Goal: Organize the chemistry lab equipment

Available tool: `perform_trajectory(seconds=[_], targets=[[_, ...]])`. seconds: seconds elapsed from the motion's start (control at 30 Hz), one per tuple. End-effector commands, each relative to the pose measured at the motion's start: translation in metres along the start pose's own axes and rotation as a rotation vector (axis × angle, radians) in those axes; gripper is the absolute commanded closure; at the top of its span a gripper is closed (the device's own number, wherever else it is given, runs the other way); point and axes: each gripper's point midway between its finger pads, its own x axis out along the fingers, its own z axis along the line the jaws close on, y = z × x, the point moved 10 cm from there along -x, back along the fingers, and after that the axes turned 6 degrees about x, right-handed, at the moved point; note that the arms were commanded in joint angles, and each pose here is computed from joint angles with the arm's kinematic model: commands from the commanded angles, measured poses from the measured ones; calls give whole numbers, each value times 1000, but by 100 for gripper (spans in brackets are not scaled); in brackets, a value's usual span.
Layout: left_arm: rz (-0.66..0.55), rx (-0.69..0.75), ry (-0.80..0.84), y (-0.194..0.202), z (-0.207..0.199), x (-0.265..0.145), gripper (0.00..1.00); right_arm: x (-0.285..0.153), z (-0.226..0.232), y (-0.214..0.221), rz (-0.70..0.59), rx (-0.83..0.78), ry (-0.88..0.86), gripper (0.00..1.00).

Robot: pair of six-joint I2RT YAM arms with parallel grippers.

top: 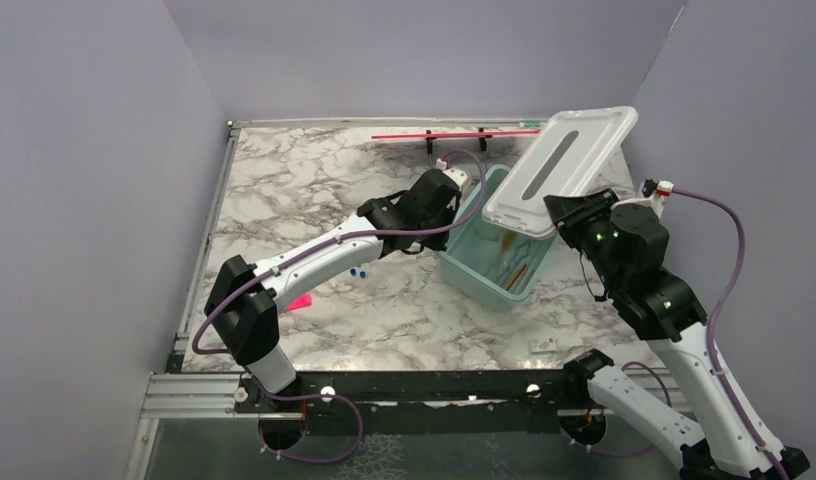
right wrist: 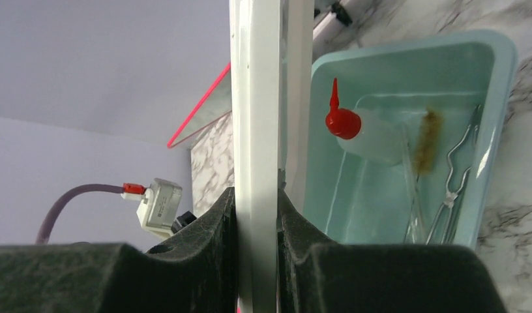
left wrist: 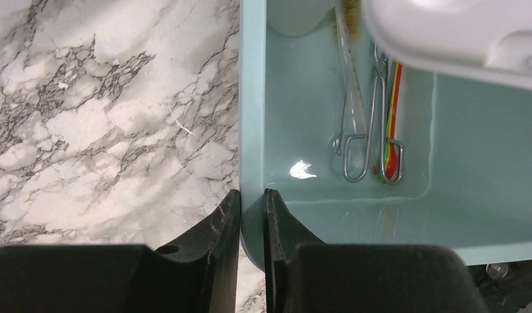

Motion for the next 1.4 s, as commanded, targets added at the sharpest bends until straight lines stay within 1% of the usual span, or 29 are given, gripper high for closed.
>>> perform_trajectory(seconds=[0.0,0.1,0.23,0.3,0.47,0.57,0.67,0.87,0.97,1.07,1.17,1.27,1.37], targets=[[-69,-52,63,-7,-1,-13,93,3,14,11,79,158,-150,99],[-54,-58,65,-1,2,-12,90,8,7,20,113,202,-133,99],[-43,-71,72,5,5,-10,84,10,-2,26,126,231,-118,99],[-49,-77,72,5,7,-12,79,10,-4,27,123,237,-110,99],[-107,-90,83,-3,13,-26,57,11,-10,31,134,250,-77,99],[-147,-100,89,-10,16,-37,49,10,-15,35,159,265,-58,99],[-186,-106,94,-15,17,-48,47,8,-22,41,197,290,-37,99],[-257,-162,6,-23,30,-61,45,2,-32,55,317,330,-21,99],[-263,-175,3,-27,34,-60,41,-5,-36,57,349,303,-34,99],[-270,-185,23,-32,35,-58,36,-13,-40,53,331,271,-60,99],[-276,-197,46,-37,35,-56,31,-23,-38,46,292,232,-138,99],[-283,-207,59,-42,36,-55,28,-32,-38,39,247,217,-182,99],[-286,-215,61,-46,37,-53,27,-38,-43,38,247,220,-174,99]])
